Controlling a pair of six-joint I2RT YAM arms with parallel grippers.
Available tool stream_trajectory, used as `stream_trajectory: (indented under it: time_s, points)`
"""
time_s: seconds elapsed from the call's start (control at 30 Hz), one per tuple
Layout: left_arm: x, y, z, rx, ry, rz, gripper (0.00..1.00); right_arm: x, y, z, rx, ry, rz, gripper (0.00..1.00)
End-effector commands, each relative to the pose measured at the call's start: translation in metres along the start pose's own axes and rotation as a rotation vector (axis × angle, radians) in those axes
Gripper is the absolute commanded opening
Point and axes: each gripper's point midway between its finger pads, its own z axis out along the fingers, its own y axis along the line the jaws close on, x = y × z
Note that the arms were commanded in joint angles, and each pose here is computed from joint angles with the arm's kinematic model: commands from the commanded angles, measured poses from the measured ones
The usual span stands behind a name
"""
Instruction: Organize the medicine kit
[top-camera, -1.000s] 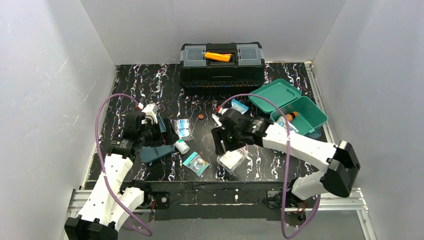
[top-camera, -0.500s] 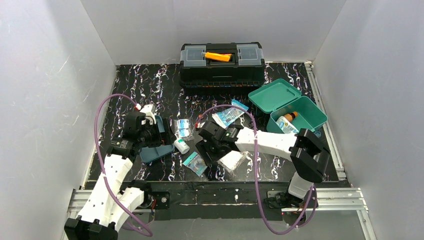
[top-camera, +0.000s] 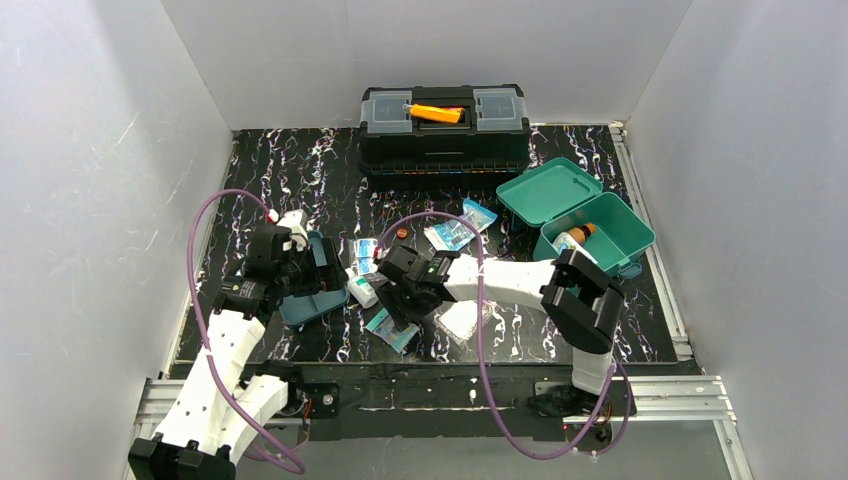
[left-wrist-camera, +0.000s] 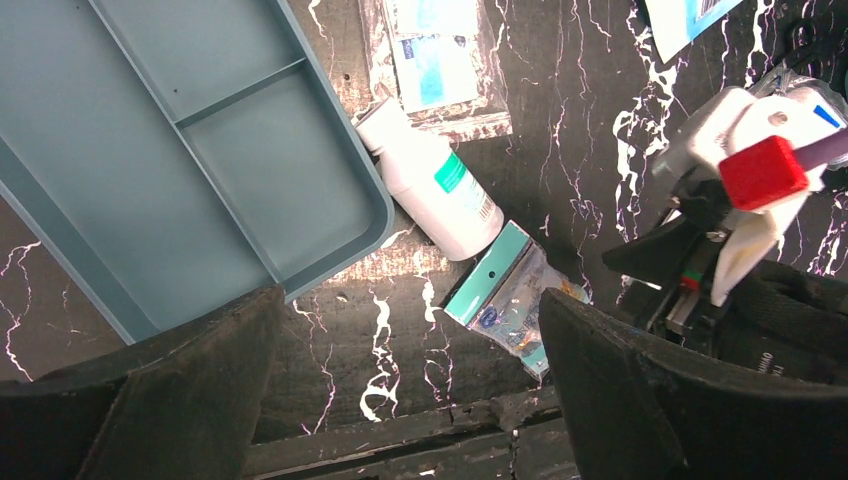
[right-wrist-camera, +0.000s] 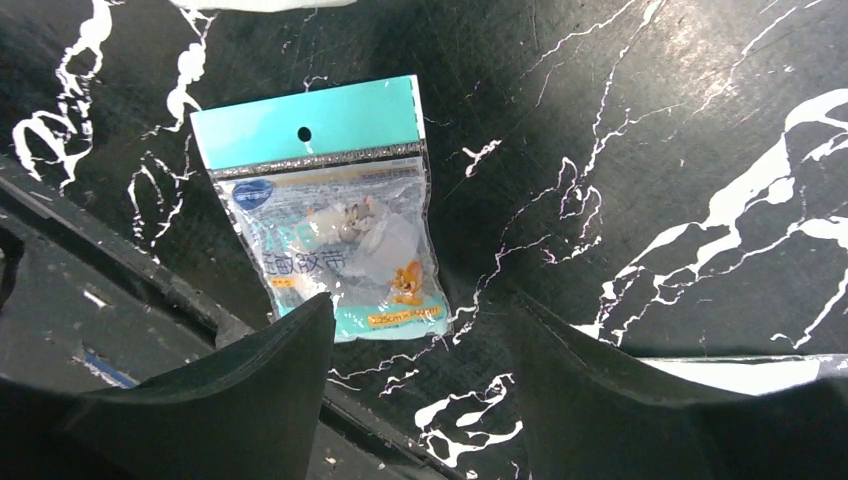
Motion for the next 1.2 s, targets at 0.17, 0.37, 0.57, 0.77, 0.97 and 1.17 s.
stream_trajectory:
  time_s: [0.17, 0.37, 0.57, 0.77, 0.97, 1.17]
  points:
    - [-0.006, 0.000, -0.007, -0.008, -0.022, 0.002, 1.00, -0.006, 0.002, 0.010, 0.020, -0.023, -0.020, 0.69]
    - [-0.006, -0.001, -0.008, -0.005, -0.023, 0.003, 1.00, 0.005, -0.002, 0.024, 0.059, -0.008, -0.023, 0.66]
    - [-0.006, -0.001, -0.008, -0.007, -0.026, 0.002, 0.99, 0.042, -0.012, 0.047, 0.159, 0.055, -0.027, 0.60]
    - [-0.007, -0.001, -0.009, -0.005, -0.033, 0.004, 1.00, 0.083, -0.024, 0.053, 0.245, 0.149, -0.044, 0.38]
    - [-0.007, -0.001, -0.009, -0.003, -0.033, 0.004, 0.99, 0.103, -0.032, 0.056, 0.262, 0.196, -0.029, 0.18]
    - [-0.007, -0.001, -0.009, -0.003, -0.032, 0.004, 0.99, 0.108, -0.038, 0.050, 0.302, 0.194, -0.031, 0.01]
